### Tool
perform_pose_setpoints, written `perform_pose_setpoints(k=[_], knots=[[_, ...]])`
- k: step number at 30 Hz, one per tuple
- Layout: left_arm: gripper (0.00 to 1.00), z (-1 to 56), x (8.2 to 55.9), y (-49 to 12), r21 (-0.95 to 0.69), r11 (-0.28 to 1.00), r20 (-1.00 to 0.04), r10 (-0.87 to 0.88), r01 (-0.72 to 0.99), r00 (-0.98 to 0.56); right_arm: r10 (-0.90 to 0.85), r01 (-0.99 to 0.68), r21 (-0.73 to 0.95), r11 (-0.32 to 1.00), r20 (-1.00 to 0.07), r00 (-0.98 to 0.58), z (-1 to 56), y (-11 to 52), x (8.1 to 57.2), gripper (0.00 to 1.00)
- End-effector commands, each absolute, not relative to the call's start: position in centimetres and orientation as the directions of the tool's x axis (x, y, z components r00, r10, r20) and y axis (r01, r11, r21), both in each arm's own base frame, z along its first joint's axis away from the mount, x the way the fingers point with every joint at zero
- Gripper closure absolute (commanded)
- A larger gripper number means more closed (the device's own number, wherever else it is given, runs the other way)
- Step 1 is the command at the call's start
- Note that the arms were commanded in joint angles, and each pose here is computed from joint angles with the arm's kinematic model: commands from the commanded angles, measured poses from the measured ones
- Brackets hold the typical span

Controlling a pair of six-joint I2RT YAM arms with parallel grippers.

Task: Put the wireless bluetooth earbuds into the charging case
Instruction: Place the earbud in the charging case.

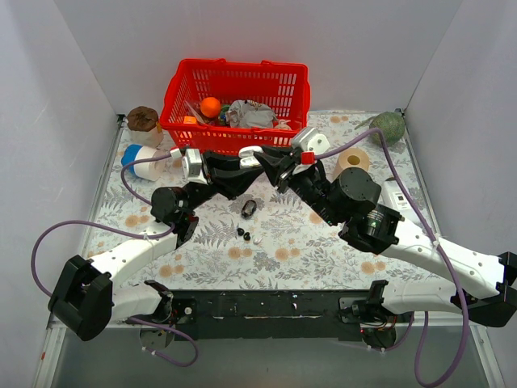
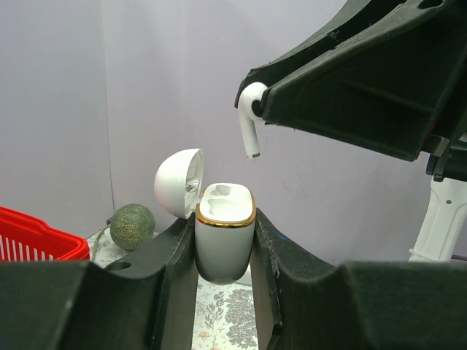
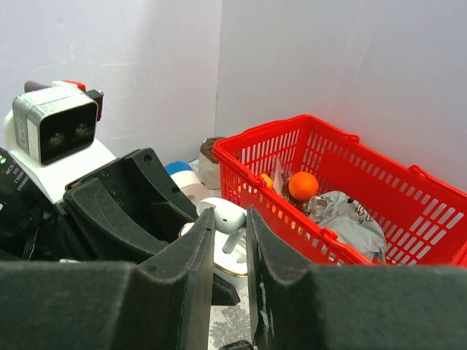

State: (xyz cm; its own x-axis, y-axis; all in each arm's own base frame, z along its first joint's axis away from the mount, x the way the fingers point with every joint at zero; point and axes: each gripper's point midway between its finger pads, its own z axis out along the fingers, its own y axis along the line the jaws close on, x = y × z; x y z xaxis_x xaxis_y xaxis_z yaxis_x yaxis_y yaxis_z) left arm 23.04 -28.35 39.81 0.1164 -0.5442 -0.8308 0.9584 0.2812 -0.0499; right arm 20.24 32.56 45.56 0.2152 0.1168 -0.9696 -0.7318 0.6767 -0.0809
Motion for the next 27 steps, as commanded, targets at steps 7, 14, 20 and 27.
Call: perform_pose_setpoints(k=[7, 14, 20, 27], knots=[[1.0, 41.6, 22.7, -28.0, -0.037, 0.274, -0.812, -0.569, 0.961, 0.131, 0.16, -0.702, -0.074, 0.708, -0.952, 0.262, 47.3, 32.0, 20.6, 0.99], [1.0, 41.9, 22.5, -27.9, -0.037, 0.269, -0.805, -0.579, 0.963, 0.13, 0.133, -0.692, -0.083, 0.717, -0.958, 0.253, 46.3, 32.0, 20.9, 0.99], [1.0, 42.0, 22.3, -27.8, -0.031, 0.264, -0.803, -0.581, 0.964, 0.133, 0.113, -0.687, -0.089, 0.721, -0.963, 0.244, 45.5, 32.2, 21.2, 0.99], [1.0, 42.4, 22.1, -27.8, -0.026, 0.261, -0.799, -0.586, 0.965, 0.137, 0.096, -0.686, -0.094, 0.721, -0.968, 0.233, 44.8, 32.4, 21.3, 0.99]])
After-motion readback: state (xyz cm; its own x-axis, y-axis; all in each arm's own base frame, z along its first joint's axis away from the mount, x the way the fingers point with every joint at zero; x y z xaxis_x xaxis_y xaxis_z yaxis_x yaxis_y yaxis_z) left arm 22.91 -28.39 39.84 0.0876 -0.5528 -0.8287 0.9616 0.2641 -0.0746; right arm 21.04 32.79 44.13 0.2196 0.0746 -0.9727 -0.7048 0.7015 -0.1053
